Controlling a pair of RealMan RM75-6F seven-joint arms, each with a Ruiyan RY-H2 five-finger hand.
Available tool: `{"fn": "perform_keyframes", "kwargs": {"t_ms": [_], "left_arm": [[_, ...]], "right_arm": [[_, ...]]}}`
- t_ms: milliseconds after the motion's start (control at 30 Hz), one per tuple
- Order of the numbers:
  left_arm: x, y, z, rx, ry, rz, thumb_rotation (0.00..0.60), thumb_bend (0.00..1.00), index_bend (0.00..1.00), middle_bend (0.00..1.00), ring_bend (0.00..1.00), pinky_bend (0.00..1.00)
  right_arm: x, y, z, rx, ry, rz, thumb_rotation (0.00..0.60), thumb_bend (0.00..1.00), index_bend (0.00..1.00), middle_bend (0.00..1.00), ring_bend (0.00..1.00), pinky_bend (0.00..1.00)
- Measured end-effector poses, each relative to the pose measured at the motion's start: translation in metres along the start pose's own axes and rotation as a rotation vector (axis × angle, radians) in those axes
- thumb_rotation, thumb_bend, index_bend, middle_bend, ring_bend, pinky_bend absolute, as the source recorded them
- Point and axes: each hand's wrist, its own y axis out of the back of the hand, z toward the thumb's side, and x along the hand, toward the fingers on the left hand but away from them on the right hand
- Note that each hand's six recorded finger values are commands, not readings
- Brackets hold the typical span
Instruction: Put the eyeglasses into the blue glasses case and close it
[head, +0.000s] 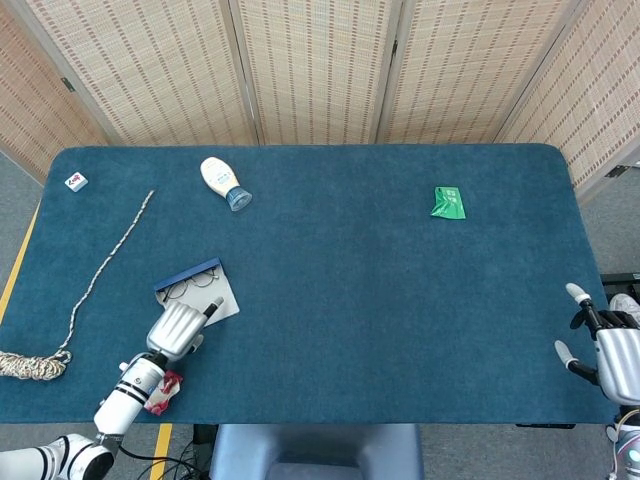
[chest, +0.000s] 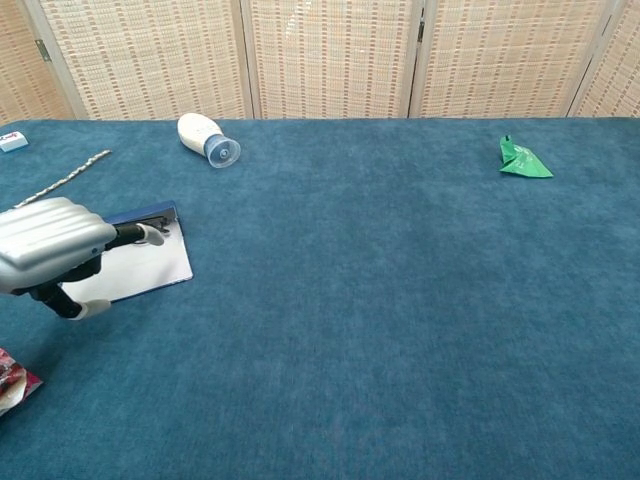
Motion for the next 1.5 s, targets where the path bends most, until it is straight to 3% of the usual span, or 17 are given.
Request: {"fn": "perform_keyframes", "kwargs": {"t_ms": [833,1500], "left_arm": [[-0.002,-0.03,-0.015,-0.013,0.081,-0.036,0.6,0.34,0.16,1.0,0.97,0.98],[0.006,-0.036,-0.02,0.003,0.116,-0.05,0.6,0.34,0.16,1.0,0.97,0.98]], "right_arm": [[0.001,0.005,0.006,0.009,0.007,-0.007,0.6,0.27,0.13,0.51,0.47,0.37],[0.003,0.005,0.006,0.008,0.007,-0.009,0.6,0.27,0.13,0.51,0.48,0.37]]}}
